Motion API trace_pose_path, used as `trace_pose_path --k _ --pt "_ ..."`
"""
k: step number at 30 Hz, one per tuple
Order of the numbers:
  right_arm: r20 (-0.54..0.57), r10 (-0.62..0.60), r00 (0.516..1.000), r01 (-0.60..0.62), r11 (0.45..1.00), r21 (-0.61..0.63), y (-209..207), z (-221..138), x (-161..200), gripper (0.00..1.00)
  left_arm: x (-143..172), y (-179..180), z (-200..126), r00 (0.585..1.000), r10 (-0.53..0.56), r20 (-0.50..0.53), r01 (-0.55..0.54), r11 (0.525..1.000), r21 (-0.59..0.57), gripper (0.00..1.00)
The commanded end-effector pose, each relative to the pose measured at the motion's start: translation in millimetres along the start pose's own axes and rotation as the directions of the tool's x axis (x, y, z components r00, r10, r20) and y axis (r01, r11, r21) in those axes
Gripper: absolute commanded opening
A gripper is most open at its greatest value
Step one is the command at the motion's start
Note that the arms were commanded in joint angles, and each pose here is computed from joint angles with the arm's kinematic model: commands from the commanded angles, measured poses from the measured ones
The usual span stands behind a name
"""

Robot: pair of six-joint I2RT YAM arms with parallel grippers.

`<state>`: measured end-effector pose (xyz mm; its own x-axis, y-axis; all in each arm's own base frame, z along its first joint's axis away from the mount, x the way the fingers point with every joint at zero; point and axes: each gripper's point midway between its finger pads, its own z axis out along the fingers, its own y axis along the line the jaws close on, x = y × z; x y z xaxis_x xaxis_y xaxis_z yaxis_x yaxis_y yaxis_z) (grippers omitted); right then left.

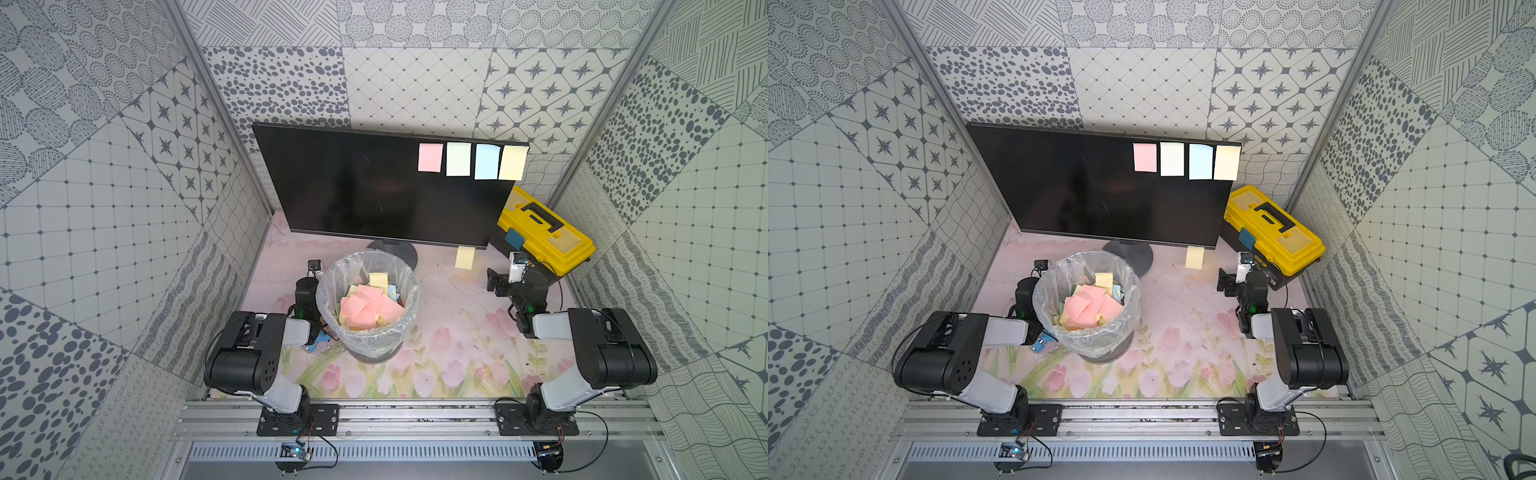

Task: Remove the sticky note from the monitor
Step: Tear off the sticky note from the monitor.

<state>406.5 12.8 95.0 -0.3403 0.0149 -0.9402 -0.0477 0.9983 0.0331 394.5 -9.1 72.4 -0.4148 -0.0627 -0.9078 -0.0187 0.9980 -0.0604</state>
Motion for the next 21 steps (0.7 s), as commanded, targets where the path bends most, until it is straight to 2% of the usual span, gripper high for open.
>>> trace_pose_path --k 1,8,11,14,16,17,19,21 --pt "0.039 0.009 0.999 -0.009 1.0 0.003 0.1 -4.0 -10.4 0.97 -7.2 -7.2 0.6 1.0 0.019 0.025 -0.019 0.999 0.029 0.99" --pt "0.038 0.008 0.999 -0.008 1.0 0.004 -0.3 -3.9 -10.0 0.97 -7.6 -8.0 0.4 1.0 0.016 0.022 -0.016 0.999 0.034 0.99" --pt "0.04 0.003 0.999 -0.004 1.0 0.002 0.8 -4.3 -11.7 0.97 -12.4 -17.2 1.5 0.999 0.039 0.011 -0.04 0.995 0.093 0.99" --pt "-0.025 -0.045 0.999 0.046 0.995 0.085 0.1 -7.3 -21.3 0.97 -21.9 -29.6 -0.4 0.998 0.06 -0.017 -0.056 0.984 0.171 0.99" --pt "-0.065 -0.078 0.995 0.087 0.983 0.159 -3.7 -12.3 -29.8 0.97 -22.3 -29.5 -0.3 0.993 0.057 -0.099 -0.037 0.981 0.19 0.99" --pt "-0.052 -0.088 0.995 0.096 0.98 0.176 -2.5 -15.4 -42.3 0.97 -29.6 -27.8 0.4 0.991 0.049 -0.125 -0.023 0.98 0.195 0.99" --pt "-0.018 -0.098 0.995 0.099 0.974 0.202 1.5 -26.7 -58.5 0.97 -27.5 -24.7 -2.3 0.968 0.045 -0.247 0.008 0.978 0.206 0.99" --pt "-0.004 -0.041 0.999 0.041 0.971 0.236 -0.3 -44.4 -67.4 0.97 -34.2 -17.9 -9.3 0.954 0.021 -0.298 0.04 0.98 0.197 0.99"
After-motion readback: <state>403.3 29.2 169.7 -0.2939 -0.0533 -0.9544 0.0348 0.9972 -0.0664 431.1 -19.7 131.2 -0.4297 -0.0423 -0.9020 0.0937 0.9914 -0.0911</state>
